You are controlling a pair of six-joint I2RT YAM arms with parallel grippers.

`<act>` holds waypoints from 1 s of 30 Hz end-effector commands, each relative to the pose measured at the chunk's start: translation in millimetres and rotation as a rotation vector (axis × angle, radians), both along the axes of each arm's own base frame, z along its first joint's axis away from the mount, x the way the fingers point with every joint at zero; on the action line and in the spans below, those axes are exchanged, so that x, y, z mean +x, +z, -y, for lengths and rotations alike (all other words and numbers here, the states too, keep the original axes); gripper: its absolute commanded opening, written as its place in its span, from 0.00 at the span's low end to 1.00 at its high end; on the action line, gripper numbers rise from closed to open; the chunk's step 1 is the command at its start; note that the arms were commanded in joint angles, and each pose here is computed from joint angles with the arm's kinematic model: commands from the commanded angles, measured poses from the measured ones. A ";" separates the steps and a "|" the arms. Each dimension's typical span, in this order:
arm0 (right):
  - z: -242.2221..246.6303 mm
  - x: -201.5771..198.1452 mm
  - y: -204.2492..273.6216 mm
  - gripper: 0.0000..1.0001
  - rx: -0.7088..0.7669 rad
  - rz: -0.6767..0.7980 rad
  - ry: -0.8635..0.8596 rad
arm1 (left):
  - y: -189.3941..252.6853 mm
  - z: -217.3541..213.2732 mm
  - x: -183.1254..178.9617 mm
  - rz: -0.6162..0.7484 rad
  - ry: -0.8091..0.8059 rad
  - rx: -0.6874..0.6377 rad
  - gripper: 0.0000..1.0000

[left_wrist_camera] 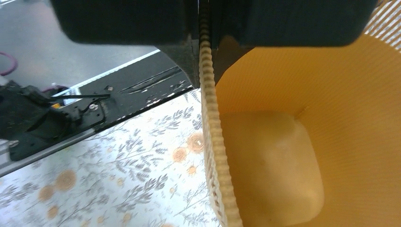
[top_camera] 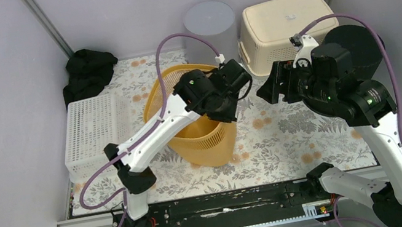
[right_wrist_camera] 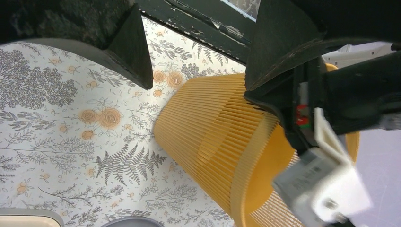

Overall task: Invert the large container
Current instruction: Turn the container upside down at the center of the board.

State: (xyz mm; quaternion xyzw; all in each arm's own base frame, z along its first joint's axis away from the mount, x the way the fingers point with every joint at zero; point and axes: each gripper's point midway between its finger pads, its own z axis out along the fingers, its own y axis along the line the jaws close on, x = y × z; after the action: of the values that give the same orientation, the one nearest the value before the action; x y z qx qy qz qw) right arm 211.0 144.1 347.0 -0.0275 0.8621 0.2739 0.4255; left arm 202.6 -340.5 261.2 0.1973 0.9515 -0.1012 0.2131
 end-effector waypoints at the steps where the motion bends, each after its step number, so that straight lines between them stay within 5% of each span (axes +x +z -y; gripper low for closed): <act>1: -6.6 3.4 11.1 0.78 0.019 0.041 0.032 | 54.1 19.7 1.0 0.044 0.013 -0.221 0.00; 14: -0.6 1.9 39.2 0.78 0.038 0.093 -0.001 | 135.5 45.6 14.7 0.148 0.012 -0.695 0.00; 30: -9.6 2.7 57.2 0.76 0.086 0.087 0.020 | 95.0 27.8 23.4 0.156 0.164 -1.224 0.00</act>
State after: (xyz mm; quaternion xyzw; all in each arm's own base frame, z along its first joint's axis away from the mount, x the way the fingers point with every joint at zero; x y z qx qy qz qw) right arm 212.2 144.8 397.8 -0.0268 0.8345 0.2928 0.4660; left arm 219.0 -366.1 302.5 0.0077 0.8124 -0.4849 0.3238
